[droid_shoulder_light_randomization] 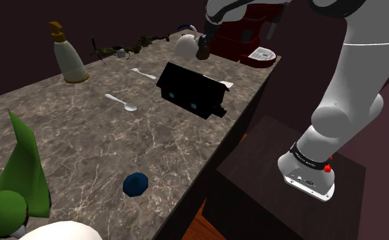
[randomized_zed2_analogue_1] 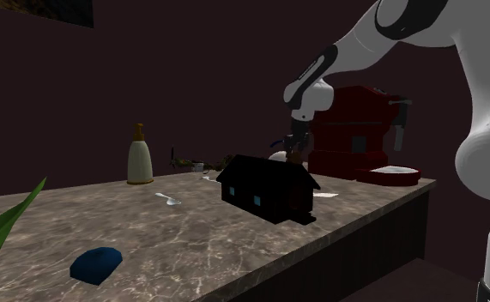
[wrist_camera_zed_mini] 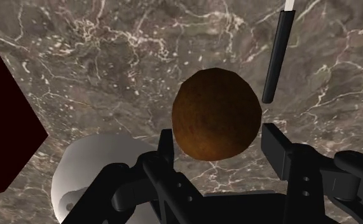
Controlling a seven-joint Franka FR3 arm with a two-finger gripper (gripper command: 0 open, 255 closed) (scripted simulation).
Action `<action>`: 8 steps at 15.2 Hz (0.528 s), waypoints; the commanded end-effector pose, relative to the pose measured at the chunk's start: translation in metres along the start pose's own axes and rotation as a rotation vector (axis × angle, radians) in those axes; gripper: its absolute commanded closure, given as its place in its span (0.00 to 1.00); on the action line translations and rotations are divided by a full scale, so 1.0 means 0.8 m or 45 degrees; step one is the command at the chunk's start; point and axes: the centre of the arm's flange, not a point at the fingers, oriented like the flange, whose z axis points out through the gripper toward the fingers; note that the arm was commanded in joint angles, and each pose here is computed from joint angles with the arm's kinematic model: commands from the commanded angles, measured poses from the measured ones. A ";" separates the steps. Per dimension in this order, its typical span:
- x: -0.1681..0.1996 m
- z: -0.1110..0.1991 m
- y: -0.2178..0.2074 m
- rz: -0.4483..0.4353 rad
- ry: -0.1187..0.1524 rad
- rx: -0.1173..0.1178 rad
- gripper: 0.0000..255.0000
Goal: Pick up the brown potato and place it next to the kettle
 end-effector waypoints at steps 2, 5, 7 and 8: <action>-0.005 0.020 0.000 0.000 0.001 0.000 1.00; -0.011 0.039 -0.002 0.000 0.001 0.000 1.00; -0.014 0.051 -0.003 0.000 0.001 0.000 1.00; -0.016 0.057 -0.003 0.000 0.001 0.000 1.00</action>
